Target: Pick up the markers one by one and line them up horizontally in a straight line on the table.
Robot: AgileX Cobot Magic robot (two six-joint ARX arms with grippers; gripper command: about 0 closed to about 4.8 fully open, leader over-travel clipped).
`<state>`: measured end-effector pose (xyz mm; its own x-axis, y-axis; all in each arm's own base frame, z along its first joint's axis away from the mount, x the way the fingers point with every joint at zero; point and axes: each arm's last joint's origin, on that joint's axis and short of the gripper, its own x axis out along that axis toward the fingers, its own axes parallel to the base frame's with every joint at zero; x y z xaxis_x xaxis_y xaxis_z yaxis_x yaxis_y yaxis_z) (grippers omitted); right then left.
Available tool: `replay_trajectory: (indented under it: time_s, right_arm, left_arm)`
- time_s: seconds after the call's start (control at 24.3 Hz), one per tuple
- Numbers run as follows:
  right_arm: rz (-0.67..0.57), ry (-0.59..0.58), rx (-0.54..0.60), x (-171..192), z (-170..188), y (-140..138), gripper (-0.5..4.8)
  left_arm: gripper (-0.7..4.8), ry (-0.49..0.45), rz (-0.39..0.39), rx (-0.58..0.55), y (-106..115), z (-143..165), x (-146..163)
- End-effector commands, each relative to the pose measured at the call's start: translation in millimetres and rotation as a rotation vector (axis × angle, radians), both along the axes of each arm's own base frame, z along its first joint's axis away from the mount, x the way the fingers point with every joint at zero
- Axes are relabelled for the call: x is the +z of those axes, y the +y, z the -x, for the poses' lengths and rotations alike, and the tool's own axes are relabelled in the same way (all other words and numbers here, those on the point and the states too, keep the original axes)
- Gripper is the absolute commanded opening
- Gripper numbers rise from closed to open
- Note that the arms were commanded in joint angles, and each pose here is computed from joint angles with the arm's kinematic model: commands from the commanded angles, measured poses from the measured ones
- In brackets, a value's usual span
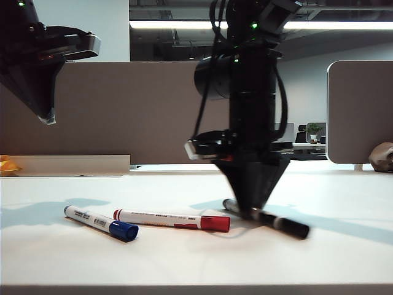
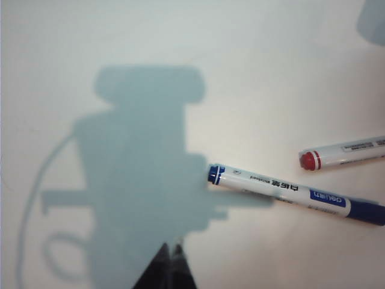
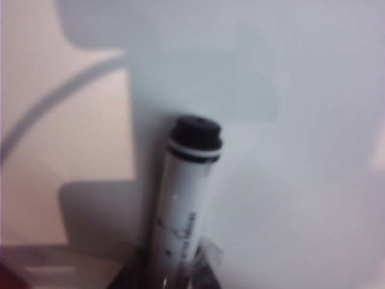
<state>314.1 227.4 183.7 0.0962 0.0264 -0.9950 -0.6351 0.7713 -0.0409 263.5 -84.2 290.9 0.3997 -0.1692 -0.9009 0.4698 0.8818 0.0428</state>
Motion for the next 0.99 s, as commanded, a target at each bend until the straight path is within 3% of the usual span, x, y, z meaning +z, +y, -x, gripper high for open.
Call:
replay_trajectory:
  time_s: [0.04,0.25,0.7,0.99]
  right_arm:
    - [0.072,0.033,-0.008,0,-2,-13,0.84]
    - [0.115,0.113,0.005,0,-2,-29,0.84]
    - [0.185,0.23,0.136,3,10,-36,0.84]
    - [0.1,0.285,0.231,3,14,-31,0.84]
  left_arm:
    - [-0.06,-0.012,0.002,-0.003,0,1,2]
    - [-0.06,-0.023,-0.004,-0.022,0,0,3]
    - [-0.06,-0.104,0.017,-0.026,1,2,14]
    - [-0.06,-0.131,0.013,-0.044,1,5,20]
